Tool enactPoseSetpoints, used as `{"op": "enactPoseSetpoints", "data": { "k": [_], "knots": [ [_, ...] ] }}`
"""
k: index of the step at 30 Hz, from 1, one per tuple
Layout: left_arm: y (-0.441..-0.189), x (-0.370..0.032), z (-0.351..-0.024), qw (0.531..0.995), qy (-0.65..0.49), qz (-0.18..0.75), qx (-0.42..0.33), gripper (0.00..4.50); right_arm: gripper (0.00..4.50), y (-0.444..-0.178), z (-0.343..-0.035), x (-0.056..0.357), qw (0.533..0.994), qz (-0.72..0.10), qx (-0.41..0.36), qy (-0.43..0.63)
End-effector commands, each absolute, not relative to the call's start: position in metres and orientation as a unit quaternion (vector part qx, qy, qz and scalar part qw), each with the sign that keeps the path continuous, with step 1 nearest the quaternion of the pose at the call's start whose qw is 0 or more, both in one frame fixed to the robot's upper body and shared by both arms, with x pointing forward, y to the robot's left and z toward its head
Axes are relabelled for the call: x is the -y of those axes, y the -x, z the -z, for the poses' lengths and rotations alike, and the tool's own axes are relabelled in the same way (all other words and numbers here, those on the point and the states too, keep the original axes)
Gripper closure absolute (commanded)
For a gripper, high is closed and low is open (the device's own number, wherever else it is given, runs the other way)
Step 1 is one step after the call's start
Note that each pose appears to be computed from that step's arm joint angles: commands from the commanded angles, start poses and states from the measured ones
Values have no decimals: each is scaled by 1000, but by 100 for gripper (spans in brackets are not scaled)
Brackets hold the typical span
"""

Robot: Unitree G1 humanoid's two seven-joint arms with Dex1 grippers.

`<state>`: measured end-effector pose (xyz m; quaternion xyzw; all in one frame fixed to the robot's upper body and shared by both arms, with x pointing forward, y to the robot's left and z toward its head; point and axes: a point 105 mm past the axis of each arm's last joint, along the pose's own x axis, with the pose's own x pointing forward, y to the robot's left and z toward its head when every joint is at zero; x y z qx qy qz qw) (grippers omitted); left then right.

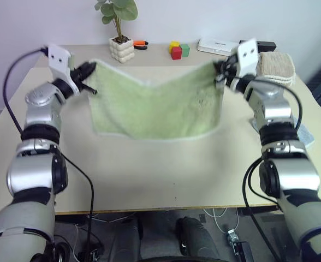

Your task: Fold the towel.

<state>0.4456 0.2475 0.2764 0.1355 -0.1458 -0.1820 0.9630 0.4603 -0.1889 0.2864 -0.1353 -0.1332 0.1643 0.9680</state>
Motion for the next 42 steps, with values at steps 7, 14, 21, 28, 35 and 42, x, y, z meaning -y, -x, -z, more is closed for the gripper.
{"op": "enactPoseSetpoints", "data": {
  "k": [7,14,21,28,35,42],
  "knots": [
    [-404,-270,-296,916,-199,271,217,450,447,-406,-289,198,923,-253,239,164],
    [-366,-268,-208,874,-228,409,134,450,447,-356,-198,187,900,-357,110,223],
    [-334,-292,-179,868,-218,440,80,450,447,-322,-186,206,893,-386,64,222],
    [-309,-314,-168,875,-195,441,44,450,447,-290,-176,219,887,-421,2,188],
    [-277,-312,-154,858,-179,481,-1,450,447,-256,-164,221,863,-472,-56,174],
    [-278,-303,-154,868,-160,470,13,450,447,-273,-163,235,886,-426,-58,171]
  ]
}}
